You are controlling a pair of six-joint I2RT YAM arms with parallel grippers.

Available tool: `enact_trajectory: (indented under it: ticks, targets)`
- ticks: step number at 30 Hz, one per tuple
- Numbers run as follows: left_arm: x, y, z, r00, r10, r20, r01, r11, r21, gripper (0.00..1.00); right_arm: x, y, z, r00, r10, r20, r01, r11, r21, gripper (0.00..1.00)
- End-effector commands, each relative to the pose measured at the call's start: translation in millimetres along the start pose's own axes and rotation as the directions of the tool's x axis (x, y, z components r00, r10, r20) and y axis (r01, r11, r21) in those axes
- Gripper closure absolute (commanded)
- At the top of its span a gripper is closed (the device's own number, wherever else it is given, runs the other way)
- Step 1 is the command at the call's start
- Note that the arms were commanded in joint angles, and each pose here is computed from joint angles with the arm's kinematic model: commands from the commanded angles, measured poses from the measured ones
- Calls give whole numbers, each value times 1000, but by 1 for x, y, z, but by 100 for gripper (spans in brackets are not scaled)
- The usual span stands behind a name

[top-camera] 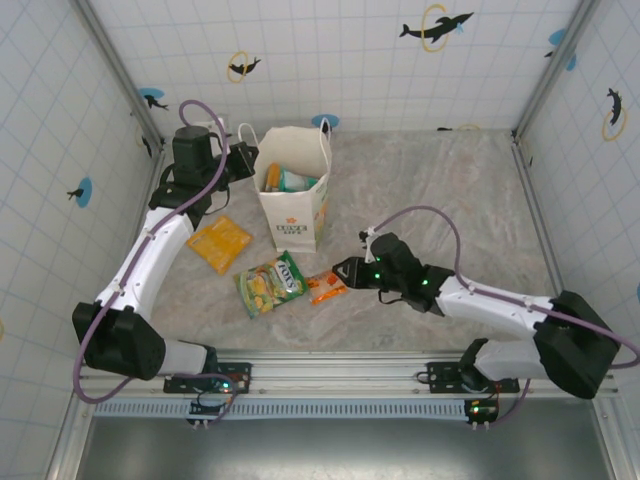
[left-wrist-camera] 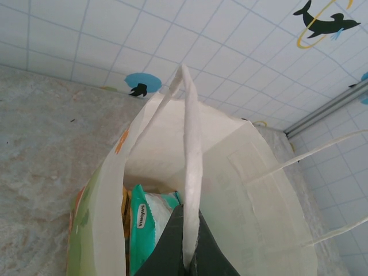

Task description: Place the snacks into the paper bag

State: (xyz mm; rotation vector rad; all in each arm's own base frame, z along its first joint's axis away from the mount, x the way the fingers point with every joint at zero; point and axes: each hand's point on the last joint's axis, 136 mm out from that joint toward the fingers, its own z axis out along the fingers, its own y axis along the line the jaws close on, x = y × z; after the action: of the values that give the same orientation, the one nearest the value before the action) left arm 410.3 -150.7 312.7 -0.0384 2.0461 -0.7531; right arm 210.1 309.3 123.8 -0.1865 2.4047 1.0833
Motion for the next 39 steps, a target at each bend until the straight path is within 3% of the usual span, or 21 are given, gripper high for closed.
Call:
enact_trajectory:
  ticks: [1,14,39]
  targets:
    - [-6,-6,-10,999,12,31,-13,1000,24,100,4,8,18,1000,-6,-16,5,999,-46,63]
    - [-7,-8,-13,999,12,31,-13,1000,28,100,13,21,95,995,-49,-83,38,991,-125,61]
    - [-6,-6,-6,1000,15,17,-15,1000,23,100,24,14,151,993,52,-107,-72,978,-197,65]
